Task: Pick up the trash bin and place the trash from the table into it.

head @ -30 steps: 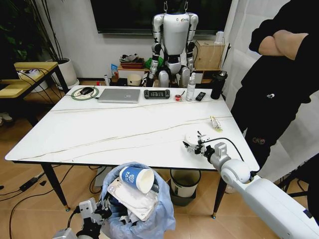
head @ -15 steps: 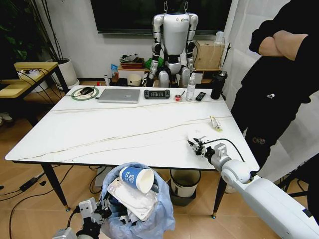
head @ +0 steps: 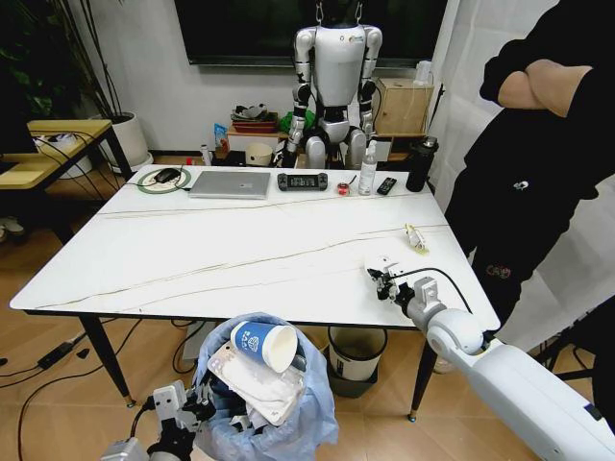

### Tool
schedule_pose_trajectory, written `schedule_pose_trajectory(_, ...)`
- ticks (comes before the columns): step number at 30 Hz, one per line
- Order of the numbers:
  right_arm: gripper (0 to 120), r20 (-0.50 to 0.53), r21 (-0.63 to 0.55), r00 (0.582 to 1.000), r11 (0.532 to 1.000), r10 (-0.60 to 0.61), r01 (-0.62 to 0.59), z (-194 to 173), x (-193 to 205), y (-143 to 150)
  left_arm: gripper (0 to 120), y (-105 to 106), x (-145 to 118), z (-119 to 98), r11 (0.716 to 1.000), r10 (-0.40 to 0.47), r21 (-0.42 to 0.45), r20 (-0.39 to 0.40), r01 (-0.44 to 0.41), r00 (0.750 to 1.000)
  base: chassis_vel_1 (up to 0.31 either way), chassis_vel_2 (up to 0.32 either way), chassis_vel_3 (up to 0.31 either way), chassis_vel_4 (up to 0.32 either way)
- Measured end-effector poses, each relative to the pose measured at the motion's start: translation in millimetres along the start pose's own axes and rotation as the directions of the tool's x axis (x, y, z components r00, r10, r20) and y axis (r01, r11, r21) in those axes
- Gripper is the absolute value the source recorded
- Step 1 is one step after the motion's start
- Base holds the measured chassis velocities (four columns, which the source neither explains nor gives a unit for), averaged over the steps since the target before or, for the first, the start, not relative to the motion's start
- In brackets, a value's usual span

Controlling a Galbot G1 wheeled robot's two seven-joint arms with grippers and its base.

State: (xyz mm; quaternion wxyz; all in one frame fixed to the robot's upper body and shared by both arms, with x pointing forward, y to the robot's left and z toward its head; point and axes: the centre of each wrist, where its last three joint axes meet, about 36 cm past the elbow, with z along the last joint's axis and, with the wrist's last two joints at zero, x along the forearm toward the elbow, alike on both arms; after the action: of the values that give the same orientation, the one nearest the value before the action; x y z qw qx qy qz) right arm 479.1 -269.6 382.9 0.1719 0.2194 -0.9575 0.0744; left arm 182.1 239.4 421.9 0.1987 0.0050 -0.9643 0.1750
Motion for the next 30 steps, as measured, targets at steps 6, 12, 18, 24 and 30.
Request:
schedule_pose_trajectory(6,0,0.065,-0.072,0.995,0.994,-0.072,0.076,-21.7,20.9,19.0,0,1.2,-1.2,1.3,1.000,0.000,0.002,-0.005,0.000,1.000,0.000,0.000,0.000,0.000)
schedule_pose_trajectory(12,0,0.169,-0.148,0.970,0.969,-0.173,0.199,-44.3,44.3,44.8,0,2.4,-3.8,2.4,1.000,0.001,0.007,-0.008,-0.001,1.000,0.000,0.000,0.000,0.000)
schedule_pose_trajectory(18,0,0.287,-0.158,0.915,0.928,-0.284,0.338,-78.5,70.7,74.3,0,2.7,-3.6,3.4,1.000,-0.003,0.011,-0.012,0.003,1.000,0.000,0.000,0.000,0.000)
schedule_pose_trajectory(24,0,0.370,-0.165,0.828,0.847,-0.421,0.505,-96.9,104.8,114.1,0,2.7,-2.2,3.7,1.000,-0.011,0.014,-0.012,0.011,1.000,0.000,0.000,0.000,0.000)
schedule_pose_trajectory(30,0,0.412,-0.165,0.720,0.732,-0.558,0.661,-93.8,130.1,153.3,0,2.3,0.3,1.3,1.000,-0.018,0.011,-0.009,0.018,1.000,0.000,0.000,0.000,0.000)
